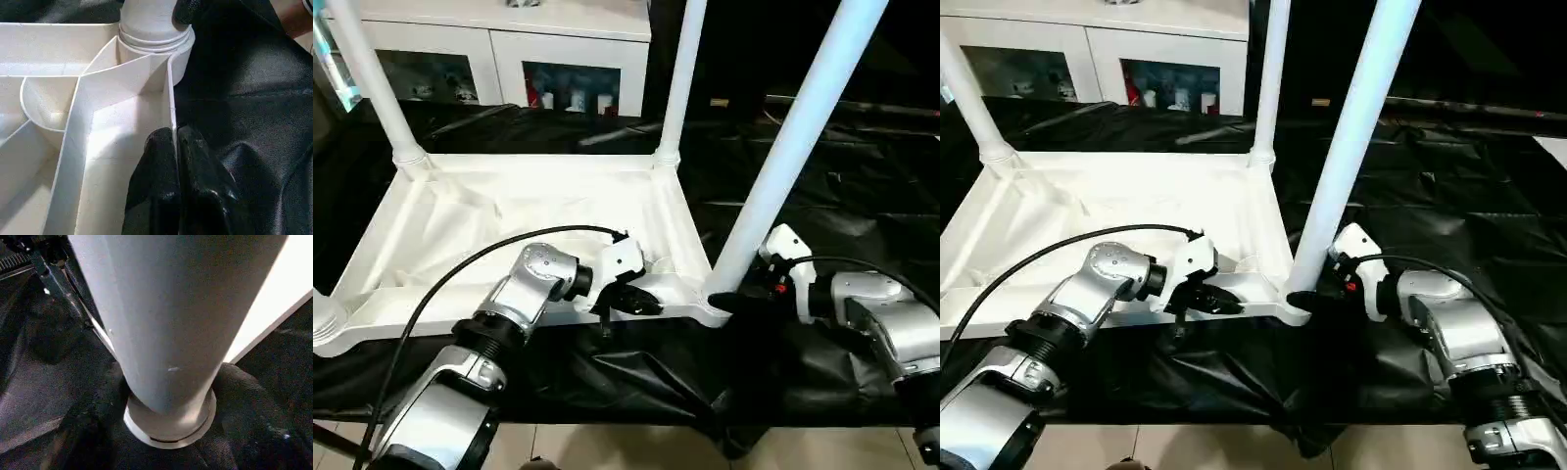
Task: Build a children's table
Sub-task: Rotate leg to tighten
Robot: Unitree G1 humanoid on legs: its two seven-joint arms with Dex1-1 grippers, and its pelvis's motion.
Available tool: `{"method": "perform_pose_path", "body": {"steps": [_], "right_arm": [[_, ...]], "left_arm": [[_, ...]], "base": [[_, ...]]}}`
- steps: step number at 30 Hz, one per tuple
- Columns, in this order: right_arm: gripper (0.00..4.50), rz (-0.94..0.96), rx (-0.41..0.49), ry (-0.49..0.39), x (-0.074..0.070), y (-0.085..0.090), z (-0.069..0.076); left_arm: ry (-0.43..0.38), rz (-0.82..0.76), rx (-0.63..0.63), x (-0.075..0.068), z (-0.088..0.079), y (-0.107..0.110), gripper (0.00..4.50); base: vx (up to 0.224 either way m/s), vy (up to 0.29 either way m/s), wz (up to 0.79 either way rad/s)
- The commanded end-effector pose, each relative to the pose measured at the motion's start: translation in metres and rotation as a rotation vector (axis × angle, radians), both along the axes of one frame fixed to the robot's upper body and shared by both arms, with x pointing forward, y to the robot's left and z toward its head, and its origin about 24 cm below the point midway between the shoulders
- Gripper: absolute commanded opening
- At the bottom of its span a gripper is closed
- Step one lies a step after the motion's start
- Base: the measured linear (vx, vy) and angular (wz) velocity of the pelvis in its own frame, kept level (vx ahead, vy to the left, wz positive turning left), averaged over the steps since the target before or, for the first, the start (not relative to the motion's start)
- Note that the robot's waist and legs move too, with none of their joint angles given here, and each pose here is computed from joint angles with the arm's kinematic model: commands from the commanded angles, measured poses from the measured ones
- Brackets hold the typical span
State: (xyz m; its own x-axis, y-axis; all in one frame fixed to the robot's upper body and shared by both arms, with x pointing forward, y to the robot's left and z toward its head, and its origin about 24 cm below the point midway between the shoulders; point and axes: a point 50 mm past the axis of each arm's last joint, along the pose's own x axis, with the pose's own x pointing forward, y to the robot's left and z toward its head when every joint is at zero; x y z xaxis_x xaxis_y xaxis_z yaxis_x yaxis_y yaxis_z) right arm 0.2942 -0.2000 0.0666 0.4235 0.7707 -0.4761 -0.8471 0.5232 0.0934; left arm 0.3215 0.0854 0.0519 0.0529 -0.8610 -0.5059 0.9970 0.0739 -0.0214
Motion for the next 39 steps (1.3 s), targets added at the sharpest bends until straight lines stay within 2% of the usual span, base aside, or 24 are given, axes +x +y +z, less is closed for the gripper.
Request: {"method": "perform_pose_path", "body": {"steps": [1, 6, 9, 11, 12, 14, 17, 19, 22, 23, 24, 26, 30, 31, 34, 35, 38, 39], "right_arm": [[2.32, 0.016, 0.016, -0.020, 0.003, 0.007, 0.004], [2.11, -0.030, 0.061, -0.022, 0.003, 0.011, -0.002], [2.06, -0.239, 0.048, -0.034, 0.014, 0.017, -0.018], [2.03, -0.424, 0.039, -0.033, 0.025, 0.028, -0.033], [2.03, -0.442, 0.039, -0.033, 0.026, 0.029, -0.034], [2.00, -0.622, 0.053, -0.014, 0.039, 0.043, -0.041], [2.00, -0.739, 0.066, 0.005, 0.048, 0.066, -0.044], [2.00, -0.744, 0.051, 0.005, 0.050, 0.080, -0.045], [2.00, -0.655, 0.071, -0.032, 0.051, 0.108, -0.040], [2.00, -0.654, 0.082, -0.036, 0.052, 0.111, -0.039], [2.34, -0.658, 0.089, -0.038, 0.052, 0.112, -0.038], [2.69, -0.674, 0.100, -0.045, 0.053, 0.112, -0.037], [2.91, -0.712, 0.072, -0.079, 0.057, 0.101, -0.035], [3.05, -0.706, 0.040, -0.118, 0.056, 0.093, -0.034], [3.05, -0.668, 0.001, -0.185, 0.049, 0.079, -0.028], [3.05, -0.668, 0.001, -0.185, 0.049, 0.079, -0.028], [3.05, -0.573, 0.020, -0.227, 0.029, 0.065, -0.019], [3.05, -0.570, 0.021, -0.228, 0.029, 0.065, -0.019]], "left_arm": [[-0.005, -0.051, -0.014, -0.005, 0.001, -0.010, 0.00], [-0.011, 0.006, -0.037, -0.001, 0.002, -0.012, 0.00], [-0.055, 0.169, -0.012, 0.011, 0.000, -0.014, 0.00], [-0.095, 0.324, 0.008, 0.022, -0.001, -0.018, 0.00], [-0.096, 0.335, 0.009, 0.023, -0.001, -0.018, 0.00], [-0.112, 0.431, 0.025, 0.028, -0.002, -0.023, 0.00], [-0.138, 0.502, 0.039, 0.030, -0.003, -0.033, 0.00], [-0.149, 0.507, 0.042, 0.029, -0.003, -0.039, 0.00], [-0.165, 0.479, 0.020, 0.027, -0.001, -0.053, 0.00], [-0.173, 0.464, 0.015, 0.027, 0.000, -0.055, 0.00], [-0.179, 0.454, 0.012, 0.027, 0.000, -0.056, 0.00], [-0.180, 0.427, 0.006, 0.025, 0.001, -0.057, 0.00], [-0.192, 0.381, -0.012, 0.023, 0.001, -0.056, 0.00], [-0.198, 0.371, -0.015, 0.023, 0.001, -0.054, 0.00], [-0.233, 0.367, -0.028, 0.025, 0.003, -0.051, 0.00], [-0.234, 0.367, -0.028, 0.025, 0.003, -0.051, 0.00], [-0.276, 0.407, -0.086, 0.029, 0.010, -0.047, 0.00], [-0.277, 0.408, -0.088, 0.029, 0.010, -0.047, 0.00]], "base": [[0.000, 0.000, 0.00], [0.000, 0.000, 0.00], [0.000, 0.000, 0.00], [0.000, 0.000, 0.00], [0.000, 0.000, 0.00], [0.000, 0.000, 0.00], [0.000, 0.000, 0.00], [0.000, 0.000, 0.00], [0.000, 0.000, 0.00], [0.000, 0.000, 0.00], [0.000, 0.000, 0.00], [0.000, 0.000, 0.00], [0.000, 0.000, 0.00], [0.000, 0.000, 0.00], [0.000, 0.000, 0.00], [0.000, 0.000, 0.00], [0.000, 0.000, 0.00], [0.000, 0.000, 0.00]]}}
